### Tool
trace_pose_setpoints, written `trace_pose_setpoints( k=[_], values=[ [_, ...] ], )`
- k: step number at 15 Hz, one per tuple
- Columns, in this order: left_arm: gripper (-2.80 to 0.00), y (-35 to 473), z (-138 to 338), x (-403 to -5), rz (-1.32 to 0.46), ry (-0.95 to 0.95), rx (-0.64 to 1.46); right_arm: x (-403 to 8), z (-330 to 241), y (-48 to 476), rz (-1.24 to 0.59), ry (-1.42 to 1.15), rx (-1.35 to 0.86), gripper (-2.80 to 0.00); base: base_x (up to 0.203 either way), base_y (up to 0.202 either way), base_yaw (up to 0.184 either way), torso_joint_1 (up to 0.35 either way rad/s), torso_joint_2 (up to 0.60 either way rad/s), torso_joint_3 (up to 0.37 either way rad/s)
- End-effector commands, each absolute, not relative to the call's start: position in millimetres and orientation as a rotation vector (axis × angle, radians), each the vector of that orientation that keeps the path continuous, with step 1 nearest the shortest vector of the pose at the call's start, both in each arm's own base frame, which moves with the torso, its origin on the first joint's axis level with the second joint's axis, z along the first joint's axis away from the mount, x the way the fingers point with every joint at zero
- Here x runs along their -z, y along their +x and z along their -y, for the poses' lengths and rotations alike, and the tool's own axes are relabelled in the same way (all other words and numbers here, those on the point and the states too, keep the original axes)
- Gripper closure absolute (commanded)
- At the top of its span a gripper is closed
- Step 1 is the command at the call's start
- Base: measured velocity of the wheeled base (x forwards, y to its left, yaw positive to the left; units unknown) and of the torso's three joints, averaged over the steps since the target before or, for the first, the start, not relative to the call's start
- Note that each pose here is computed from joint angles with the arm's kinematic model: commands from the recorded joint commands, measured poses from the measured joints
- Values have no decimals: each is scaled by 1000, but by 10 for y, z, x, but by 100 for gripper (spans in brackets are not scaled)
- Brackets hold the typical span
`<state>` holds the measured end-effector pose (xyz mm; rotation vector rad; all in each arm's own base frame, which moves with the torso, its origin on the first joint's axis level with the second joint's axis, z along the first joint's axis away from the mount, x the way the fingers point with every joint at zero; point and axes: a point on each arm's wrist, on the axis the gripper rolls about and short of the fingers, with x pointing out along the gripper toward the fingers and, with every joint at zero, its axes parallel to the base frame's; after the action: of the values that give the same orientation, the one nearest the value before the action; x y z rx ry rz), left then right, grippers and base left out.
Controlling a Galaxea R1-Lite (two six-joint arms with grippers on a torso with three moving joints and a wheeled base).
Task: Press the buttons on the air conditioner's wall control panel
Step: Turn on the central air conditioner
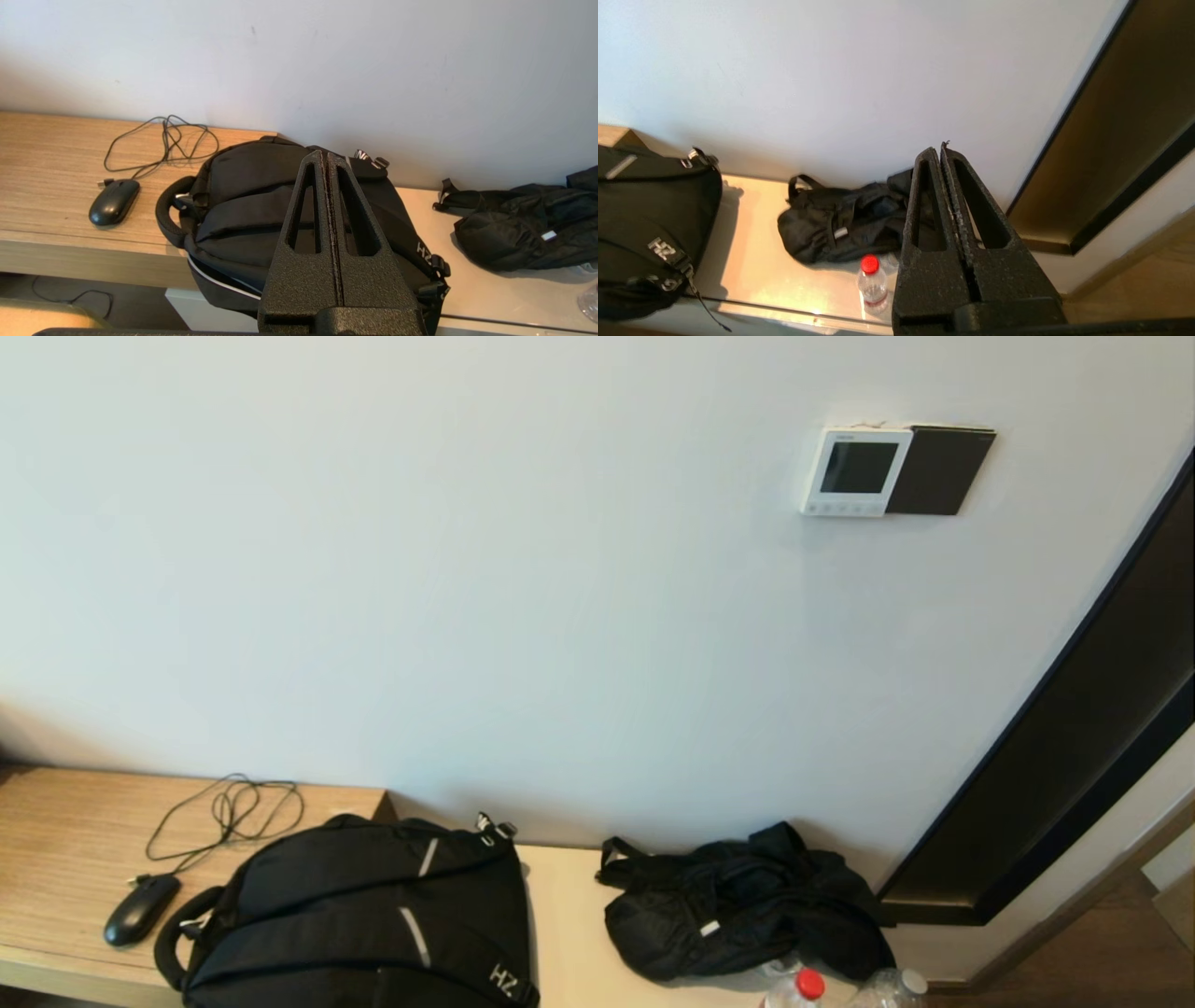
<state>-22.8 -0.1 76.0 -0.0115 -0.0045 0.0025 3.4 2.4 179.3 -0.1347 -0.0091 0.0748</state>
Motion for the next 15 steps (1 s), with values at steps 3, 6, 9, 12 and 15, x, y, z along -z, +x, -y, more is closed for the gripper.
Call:
trace_pose_setpoints(
  k=[3, 6, 9, 12, 15],
  values=[
    [0, -228, 1, -760, 5, -12, -3, -2222, -13, 373, -17, -127, -87, 0, 0, 0, 0, 0, 0, 0],
    [0, -228, 1, -760, 5, -12, -3, -2351, -10, 456, -11, -124, -89, 0, 0, 0, 0, 0, 0, 0],
    [0, -228, 1, -760, 5, -12, -3, -2499, -3, 590, 11, -112, -85, 0, 0, 0, 0, 0, 0, 0],
    [0, -228, 1, -761, 6, -12, -3, -2589, 0, 674, 16, -101, -85, 0, 0, 0, 0, 0, 0, 0],
    [0, -228, 1, -760, 6, -12, -3, -2666, 4, 772, 10, -82, -86, 0, 0, 0, 0, 0, 0, 0]
  ],
)
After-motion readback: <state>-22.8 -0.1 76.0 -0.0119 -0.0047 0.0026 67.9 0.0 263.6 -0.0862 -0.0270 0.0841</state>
